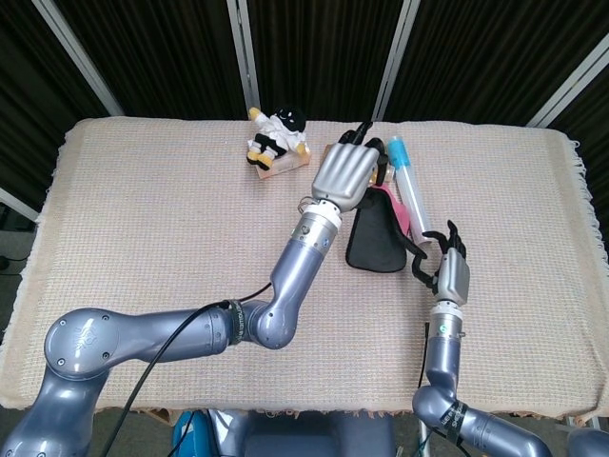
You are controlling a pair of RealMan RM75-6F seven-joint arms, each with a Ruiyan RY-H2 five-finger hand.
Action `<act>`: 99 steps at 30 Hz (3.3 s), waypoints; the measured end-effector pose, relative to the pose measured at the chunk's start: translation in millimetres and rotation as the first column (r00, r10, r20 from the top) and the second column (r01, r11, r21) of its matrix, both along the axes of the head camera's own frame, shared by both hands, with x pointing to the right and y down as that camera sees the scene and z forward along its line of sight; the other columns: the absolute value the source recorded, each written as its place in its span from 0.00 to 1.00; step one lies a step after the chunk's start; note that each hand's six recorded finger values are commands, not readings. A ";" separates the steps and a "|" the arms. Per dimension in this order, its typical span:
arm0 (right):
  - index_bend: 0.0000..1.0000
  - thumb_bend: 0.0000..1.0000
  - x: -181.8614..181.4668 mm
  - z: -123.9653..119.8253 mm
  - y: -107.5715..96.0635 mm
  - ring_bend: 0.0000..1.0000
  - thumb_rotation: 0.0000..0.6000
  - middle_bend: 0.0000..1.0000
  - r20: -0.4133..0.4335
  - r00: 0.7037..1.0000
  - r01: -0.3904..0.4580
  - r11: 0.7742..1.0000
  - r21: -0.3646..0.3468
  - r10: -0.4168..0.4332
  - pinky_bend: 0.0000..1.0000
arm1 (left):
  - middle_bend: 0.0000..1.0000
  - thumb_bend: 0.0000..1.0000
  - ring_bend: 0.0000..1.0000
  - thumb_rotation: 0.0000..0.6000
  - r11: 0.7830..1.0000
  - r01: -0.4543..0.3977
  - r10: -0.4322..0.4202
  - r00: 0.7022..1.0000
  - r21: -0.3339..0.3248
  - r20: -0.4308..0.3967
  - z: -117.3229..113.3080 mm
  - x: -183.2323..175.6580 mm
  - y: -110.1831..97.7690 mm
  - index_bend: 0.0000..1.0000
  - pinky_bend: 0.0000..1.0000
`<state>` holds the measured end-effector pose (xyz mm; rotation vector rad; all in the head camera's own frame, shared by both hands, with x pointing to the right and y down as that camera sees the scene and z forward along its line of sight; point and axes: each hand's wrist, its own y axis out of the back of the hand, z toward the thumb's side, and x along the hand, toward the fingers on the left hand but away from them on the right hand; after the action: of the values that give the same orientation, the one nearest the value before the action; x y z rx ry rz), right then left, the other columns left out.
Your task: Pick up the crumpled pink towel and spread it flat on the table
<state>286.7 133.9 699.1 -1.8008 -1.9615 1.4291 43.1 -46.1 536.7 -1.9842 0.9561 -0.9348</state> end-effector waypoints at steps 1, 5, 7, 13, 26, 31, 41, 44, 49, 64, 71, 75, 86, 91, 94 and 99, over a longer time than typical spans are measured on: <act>0.33 0.52 -0.3 -0.8 -0.7 0.00 1.00 0.00 0.002 1.000 0.001 1.000 0.003 -0.001 0.00 | 0.27 0.58 0.05 1.00 1.000 0.001 -0.001 1.000 0.000 0.001 -0.1 -0.9 -0.3 0.69 0.15; 0.33 0.52 -2.5 -2.8 -0.9 0.00 1.00 0.01 0.008 1.000 0.012 1.000 0.007 -0.012 0.00 | 0.27 0.58 0.05 1.00 1.000 0.007 -0.007 1.000 -0.006 0.001 0.6 -5.0 -1.0 0.69 0.15; 0.33 0.52 -3.6 -2.9 0.1 0.00 1.00 0.02 0.009 1.000 0.018 1.000 0.005 -0.018 0.00 | 0.27 0.58 0.05 1.00 1.000 0.008 -0.008 1.000 -0.007 0.001 0.7 -5.9 -0.9 0.69 0.15; 0.47 0.52 -8.6 -1.8 2.9 0.00 1.00 0.09 0.014 0.999 0.031 1.000 -0.001 -0.031 0.00 | 0.27 0.58 0.05 1.00 1.000 0.004 -0.004 1.000 -0.010 -0.001 0.7 -6.2 0.9 0.69 0.15; 0.67 0.52 -12.7 -0.8 2.5 0.00 1.00 0.20 0.005 0.999 0.045 0.999 0.002 -0.045 0.00 | 0.27 0.58 0.05 1.00 1.000 0.002 -0.002 1.000 -0.021 -0.006 3.9 -7.3 3.0 0.69 0.15; 0.67 0.52 -12.6 -1.6 1.9 0.00 1.00 0.20 0.005 0.999 0.049 0.999 0.007 -0.049 0.00 | 0.27 0.58 0.05 1.00 1.000 0.009 -0.010 1.000 -0.025 -0.008 5.2 -9.9 1.8 0.69 0.15; 0.66 0.52 -10.9 -18.0 -16.1 0.00 1.00 0.20 -0.031 0.996 0.082 0.994 0.067 -0.080 0.00 | 0.27 0.58 0.05 1.00 0.999 0.026 -0.028 0.999 -0.041 -0.031 3.4 -25.9 -1.2 0.70 0.15; 0.66 0.52 -9.5 -28.4 -29.1 0.00 1.00 0.20 -0.051 0.995 0.093 0.991 0.098 -0.088 0.00 | 0.27 0.58 0.05 1.00 0.998 0.044 -0.046 0.998 -0.051 -0.038 4.7 -40.2 -4.0 0.70 0.15; 0.66 0.52 -8.8 -50.5 -55.1 0.00 1.00 0.20 -0.107 0.988 0.127 0.979 0.160 -0.111 0.00 | 0.27 0.58 0.05 1.00 0.994 0.086 -0.089 0.995 -0.071 -0.043 8.8 -69.0 -10.4 0.70 0.15; 0.67 0.52 -28.6 -83.6 -95.4 0.00 1.00 0.20 -0.243 0.950 0.248 0.946 0.207 -0.196 0.00 | 0.27 0.58 0.05 1.00 0.981 0.153 -0.158 0.987 -0.123 -0.030 41.3 -142.2 -12.0 0.70 0.15; 0.66 0.52 -45.3 -89.3 -112.5 0.00 1.00 0.20 -0.282 0.933 0.290 0.931 0.222 -0.224 0.00 | 0.28 0.58 0.05 1.00 0.975 0.180 -0.185 0.982 -0.130 -0.031 55.3 -154.7 -15.1 0.71 0.15; 0.67 0.52 -53.2 -91.4 -124.8 0.00 1.00 0.20 -0.317 0.921 0.307 0.923 0.230 -0.227 0.00 | 0.28 0.58 0.05 1.00 0.971 0.202 -0.209 0.977 -0.127 -0.043 60.5 -155.1 -19.6 0.71 0.15; 0.67 0.52 -59.9 -97.2 -164.9 0.00 1.00 0.20 -0.367 0.911 0.298 0.915 0.271 -0.188 0.00 | 0.28 0.58 0.05 1.00 0.957 0.274 -0.284 0.953 -0.099 -0.103 62.9 -142.0 -43.5 0.71 0.15; 0.67 0.52 -68.4 -100.4 -184.0 0.00 1.00 0.20 -0.373 0.910 0.299 0.908 0.293 -0.179 0.00 | 0.28 0.58 0.05 1.00 0.950 0.301 -0.309 0.942 -0.075 -0.134 62.8 -135.2 -55.7 0.71 0.15; 0.67 0.52 -67.9 -99.2 -188.8 0.00 1.00 0.20 -0.372 0.913 0.293 0.908 0.301 -0.171 0.00 | 0.28 0.58 0.05 1.00 0.952 0.300 -0.305 0.941 -0.056 -0.149 62.6 -129.7 -60.6 0.71 0.15; 0.67 0.52 -63.4 -95.4 -183.6 0.00 1.00 0.20 -0.368 0.914 0.291 0.909 0.299 -0.171 0.00 | 0.28 0.58 0.05 1.00 0.961 0.270 -0.276 0.945 -0.056 -0.176 65.7 -120.6 -55.6 0.71 0.15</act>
<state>223.3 -49.7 603.7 -1.4648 -1.6359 1.1346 -77.5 -101.6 602.3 -2.0232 1.3547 -0.9305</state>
